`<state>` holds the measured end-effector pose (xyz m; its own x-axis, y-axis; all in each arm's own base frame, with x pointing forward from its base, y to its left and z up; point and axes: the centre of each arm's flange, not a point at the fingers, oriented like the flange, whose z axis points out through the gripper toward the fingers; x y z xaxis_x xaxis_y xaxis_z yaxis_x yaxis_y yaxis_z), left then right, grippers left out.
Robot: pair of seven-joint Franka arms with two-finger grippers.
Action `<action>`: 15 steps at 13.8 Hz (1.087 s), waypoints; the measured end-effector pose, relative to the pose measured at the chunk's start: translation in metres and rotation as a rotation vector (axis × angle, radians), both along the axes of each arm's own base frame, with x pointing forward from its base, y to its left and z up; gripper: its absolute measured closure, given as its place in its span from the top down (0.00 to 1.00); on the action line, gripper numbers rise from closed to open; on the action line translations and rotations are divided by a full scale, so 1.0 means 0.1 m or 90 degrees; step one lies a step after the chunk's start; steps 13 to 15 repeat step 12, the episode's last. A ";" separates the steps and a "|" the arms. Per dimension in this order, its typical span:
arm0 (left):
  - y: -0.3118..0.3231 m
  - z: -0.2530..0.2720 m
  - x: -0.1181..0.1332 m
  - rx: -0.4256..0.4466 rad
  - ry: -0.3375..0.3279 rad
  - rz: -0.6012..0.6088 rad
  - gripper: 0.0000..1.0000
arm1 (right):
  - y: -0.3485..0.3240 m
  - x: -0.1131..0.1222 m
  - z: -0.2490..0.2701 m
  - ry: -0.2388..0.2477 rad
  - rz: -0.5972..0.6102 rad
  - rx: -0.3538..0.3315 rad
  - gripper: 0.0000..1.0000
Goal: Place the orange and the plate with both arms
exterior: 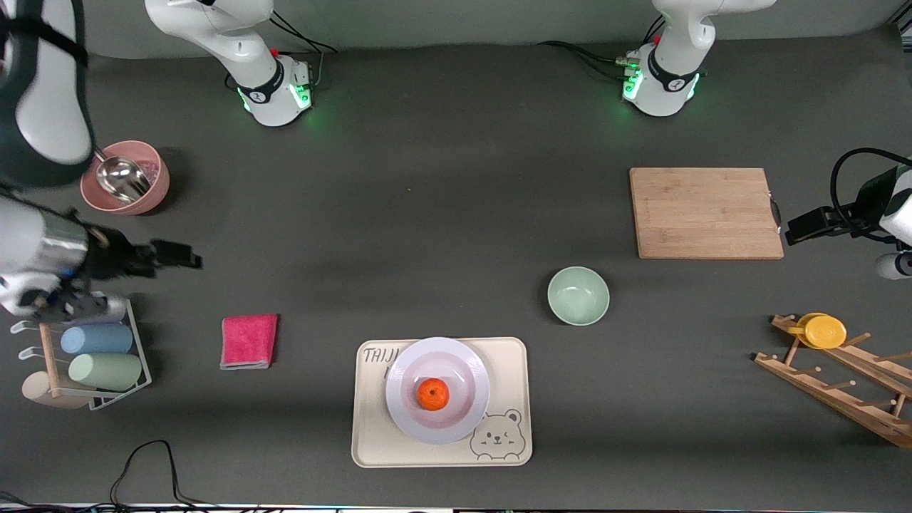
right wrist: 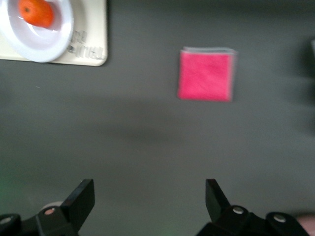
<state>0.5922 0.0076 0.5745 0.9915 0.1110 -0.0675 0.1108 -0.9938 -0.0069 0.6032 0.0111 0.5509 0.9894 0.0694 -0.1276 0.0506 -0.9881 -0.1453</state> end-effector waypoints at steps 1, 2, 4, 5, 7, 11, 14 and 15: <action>0.00 0.00 0.00 0.000 0.000 0.000 1.00 | -0.10 -0.16 0.17 -0.009 -0.008 -0.012 1.00; 0.00 0.00 0.00 0.000 0.000 0.000 1.00 | -0.20 -0.30 0.30 -0.018 -0.017 -0.022 1.00; 0.00 0.00 0.00 0.000 -0.001 0.000 1.00 | -0.38 -0.49 0.45 -0.029 -0.029 -0.045 1.00; 0.00 0.00 0.00 0.000 -0.002 0.000 1.00 | -0.44 -0.53 0.49 -0.032 -0.033 -0.054 1.00; 0.00 0.01 0.01 0.000 -0.004 0.000 1.00 | -0.48 -0.56 0.52 -0.035 -0.033 -0.071 1.00; 0.01 0.01 0.01 0.000 -0.006 0.002 1.00 | -0.33 -0.55 0.53 -0.036 -0.023 -0.096 1.00; 0.02 0.01 0.01 0.000 -0.007 0.002 1.00 | -0.32 -0.55 0.53 -0.037 -0.023 -0.097 1.00; 0.02 0.01 0.01 0.000 -0.007 0.002 1.00 | -0.32 -0.55 0.53 -0.037 -0.023 -0.097 1.00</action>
